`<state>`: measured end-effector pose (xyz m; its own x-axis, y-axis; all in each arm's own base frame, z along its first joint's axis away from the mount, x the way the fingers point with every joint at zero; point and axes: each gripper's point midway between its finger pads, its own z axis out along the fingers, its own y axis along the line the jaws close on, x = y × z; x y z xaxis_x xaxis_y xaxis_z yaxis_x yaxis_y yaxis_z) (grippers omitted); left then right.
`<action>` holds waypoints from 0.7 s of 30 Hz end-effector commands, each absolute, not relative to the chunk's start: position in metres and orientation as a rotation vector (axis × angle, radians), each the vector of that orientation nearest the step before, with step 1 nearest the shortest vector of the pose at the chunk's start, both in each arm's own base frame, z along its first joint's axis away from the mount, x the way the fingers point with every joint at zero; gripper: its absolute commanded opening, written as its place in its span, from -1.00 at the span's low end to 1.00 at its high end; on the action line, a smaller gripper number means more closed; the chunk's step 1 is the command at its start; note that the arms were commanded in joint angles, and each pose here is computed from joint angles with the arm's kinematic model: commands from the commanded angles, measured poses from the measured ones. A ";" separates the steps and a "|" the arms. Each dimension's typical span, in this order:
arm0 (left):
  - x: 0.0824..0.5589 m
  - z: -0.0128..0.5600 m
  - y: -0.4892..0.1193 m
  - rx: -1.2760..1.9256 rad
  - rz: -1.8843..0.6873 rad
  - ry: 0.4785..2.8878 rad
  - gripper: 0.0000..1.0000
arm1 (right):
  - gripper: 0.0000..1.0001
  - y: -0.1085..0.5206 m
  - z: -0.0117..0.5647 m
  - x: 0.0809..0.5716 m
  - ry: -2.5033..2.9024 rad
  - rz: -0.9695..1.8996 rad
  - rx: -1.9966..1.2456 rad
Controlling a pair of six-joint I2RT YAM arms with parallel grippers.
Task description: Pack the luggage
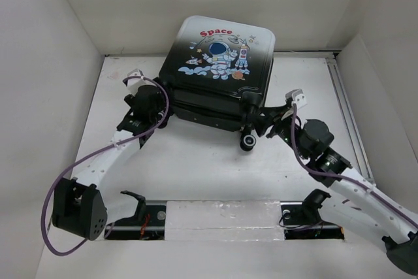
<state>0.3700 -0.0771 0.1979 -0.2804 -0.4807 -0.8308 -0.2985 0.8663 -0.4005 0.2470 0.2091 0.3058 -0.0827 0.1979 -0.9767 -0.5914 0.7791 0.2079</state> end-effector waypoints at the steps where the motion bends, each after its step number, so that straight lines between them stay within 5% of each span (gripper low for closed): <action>1: 0.381 0.222 -0.077 -0.544 -0.241 1.839 0.62 | 0.19 0.215 0.282 0.247 1.567 0.724 -0.373; 4: 0.382 0.216 -0.084 -0.512 -0.277 1.837 0.38 | 0.26 0.208 0.277 0.255 1.558 0.721 -0.350; 14: 0.375 0.193 -0.127 -0.355 -0.462 1.928 -1.00 | 0.58 0.192 0.259 0.287 1.600 0.683 -0.308; 21: 0.357 0.173 -0.146 -0.301 -0.558 1.970 -1.00 | 0.63 0.174 0.249 0.325 1.631 0.674 -0.259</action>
<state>0.3673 -0.1402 0.1820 -0.4065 -0.4413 -0.8000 0.0069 0.8741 -0.4857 0.3079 0.1820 0.2176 -0.2768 0.1643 -0.9468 -0.5176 0.8046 0.2910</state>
